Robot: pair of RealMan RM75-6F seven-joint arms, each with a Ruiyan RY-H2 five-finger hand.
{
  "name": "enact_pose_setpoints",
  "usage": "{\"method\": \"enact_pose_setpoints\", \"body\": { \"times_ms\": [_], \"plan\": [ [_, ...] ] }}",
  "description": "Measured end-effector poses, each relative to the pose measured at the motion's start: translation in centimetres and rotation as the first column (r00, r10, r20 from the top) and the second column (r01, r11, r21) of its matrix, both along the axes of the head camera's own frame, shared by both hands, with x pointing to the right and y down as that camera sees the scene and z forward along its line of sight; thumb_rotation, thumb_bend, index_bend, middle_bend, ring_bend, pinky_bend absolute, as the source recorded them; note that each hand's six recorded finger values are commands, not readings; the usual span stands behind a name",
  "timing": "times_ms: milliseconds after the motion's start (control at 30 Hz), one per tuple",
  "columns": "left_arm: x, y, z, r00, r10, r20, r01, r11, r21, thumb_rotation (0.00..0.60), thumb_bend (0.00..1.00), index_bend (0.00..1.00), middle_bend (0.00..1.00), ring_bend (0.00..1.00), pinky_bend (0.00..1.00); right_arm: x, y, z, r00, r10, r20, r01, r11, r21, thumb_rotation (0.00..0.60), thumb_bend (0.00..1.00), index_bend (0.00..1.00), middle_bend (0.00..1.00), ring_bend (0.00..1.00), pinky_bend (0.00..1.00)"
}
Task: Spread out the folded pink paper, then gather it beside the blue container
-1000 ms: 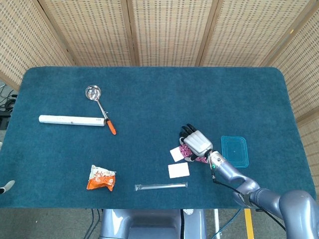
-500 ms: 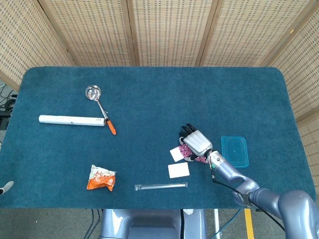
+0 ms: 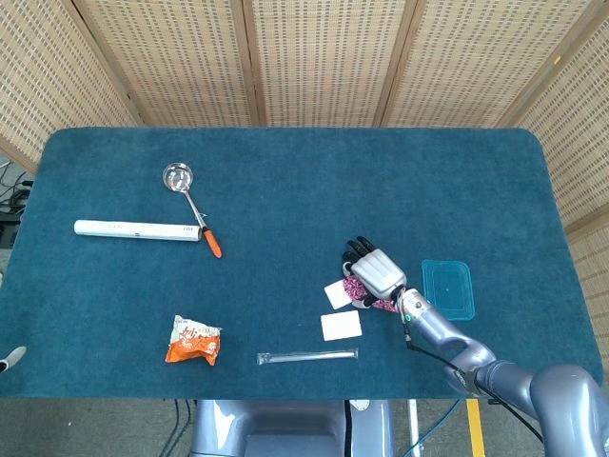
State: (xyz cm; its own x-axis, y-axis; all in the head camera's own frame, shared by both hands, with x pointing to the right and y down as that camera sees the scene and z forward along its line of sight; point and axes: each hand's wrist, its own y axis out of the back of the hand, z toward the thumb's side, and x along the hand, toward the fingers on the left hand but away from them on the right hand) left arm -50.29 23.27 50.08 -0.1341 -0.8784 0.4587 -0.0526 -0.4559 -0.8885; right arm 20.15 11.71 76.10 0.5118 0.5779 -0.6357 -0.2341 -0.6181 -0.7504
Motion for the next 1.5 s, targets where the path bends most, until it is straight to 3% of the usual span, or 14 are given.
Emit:
{"method": "enact_pose_setpoints", "body": {
  "times_ms": [800, 1167, 1500],
  "plan": [
    [0.7, -0.4, 0.2, 1.0, 0.021, -0.017, -0.021, 1.0, 0.002, 0.6, 0.03, 0.0, 0.0, 0.0, 0.0, 3.2, -1.0, -3.3, 0.998, 0.057, 0.013, -0.057, 0.997, 0.053, 0.6, 0.44, 0.54, 0.33, 0.02, 0.0],
    [1.3, -0.6, 0.4, 0.999, 0.033, -0.027, -0.033, 0.999, 0.001, 0.6, 0.03, 0.0, 0.0, 0.0, 0.0, 6.9, 0.4, -5.6, 0.995, 0.103, -0.002, -0.102, 0.992, 0.067, 0.6, 0.44, 0.54, 0.33, 0.02, 0.0],
    [1.8, -0.7, 0.3, 0.999, 0.043, -0.031, -0.043, 0.999, 0.002, 0.6, 0.03, 0.0, 0.0, 0.0, 0.0, 9.5, 1.7, -5.9, 0.989, 0.142, -0.029, -0.14, 0.989, 0.053, 0.6, 0.42, 0.54, 0.3, 0.02, 0.0]
  ]
}}
